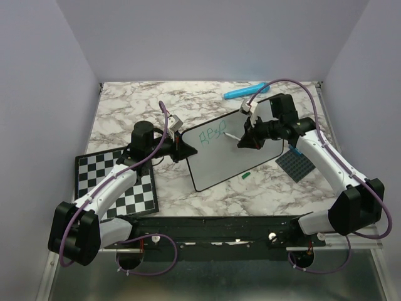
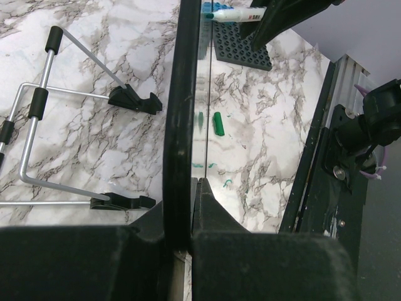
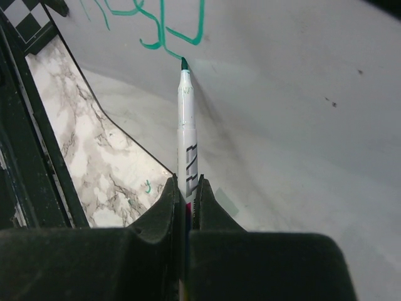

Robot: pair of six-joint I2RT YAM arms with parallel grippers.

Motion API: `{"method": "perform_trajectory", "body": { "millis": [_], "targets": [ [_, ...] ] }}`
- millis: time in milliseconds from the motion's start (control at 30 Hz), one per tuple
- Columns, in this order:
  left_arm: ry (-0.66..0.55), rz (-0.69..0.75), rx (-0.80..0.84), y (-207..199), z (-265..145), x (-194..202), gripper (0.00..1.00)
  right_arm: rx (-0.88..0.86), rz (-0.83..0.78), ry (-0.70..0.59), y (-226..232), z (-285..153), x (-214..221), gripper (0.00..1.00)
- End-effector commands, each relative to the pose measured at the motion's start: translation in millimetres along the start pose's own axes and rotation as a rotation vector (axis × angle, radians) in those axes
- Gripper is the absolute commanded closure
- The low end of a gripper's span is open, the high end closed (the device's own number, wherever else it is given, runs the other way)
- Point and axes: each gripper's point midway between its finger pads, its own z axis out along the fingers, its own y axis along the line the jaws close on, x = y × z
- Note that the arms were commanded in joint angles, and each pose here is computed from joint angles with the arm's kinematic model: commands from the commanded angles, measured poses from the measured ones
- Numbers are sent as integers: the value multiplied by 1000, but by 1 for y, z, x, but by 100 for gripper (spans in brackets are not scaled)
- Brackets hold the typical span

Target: Write a sentence on the whiteboard

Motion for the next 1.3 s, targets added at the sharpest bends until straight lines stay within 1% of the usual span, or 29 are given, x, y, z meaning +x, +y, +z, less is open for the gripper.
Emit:
{"method": "perform_trajectory", "body": {
  "millis": [0, 100, 133, 267, 333, 433, 567, 867, 1267],
  "targets": [
    [145, 5, -119, 28, -4, 48, 100, 90, 9, 8, -16, -13, 4, 99],
    [144, 6, -118, 27, -4, 47, 100, 94, -6, -8, -17, -18, -3, 99],
    [159, -9, -119, 27, -5, 52, 100, 84, -11, -10, -14, -19, -5, 99],
    [157, -7, -120, 27, -6, 51, 100, -36, -85, -82, 16, -33, -27, 99],
    [158, -8, -119, 26, -6, 52, 100, -36, -113, -112, 24, -42, -35, 100],
    [160, -6, -119, 27, -6, 52, 100, -22, -127, -124, 27, -48, -36, 100],
    [158, -3, -123, 27, -6, 51, 100, 26, -128, -98, 17, -47, -27, 99],
    [155, 5, -124, 26, -7, 50, 100, 88, -138, -113, 3, -52, -22, 99],
    [158, 19, -123, 23, -8, 49, 100, 88, -141, -113, -2, -47, -14, 99]
  ]
}}
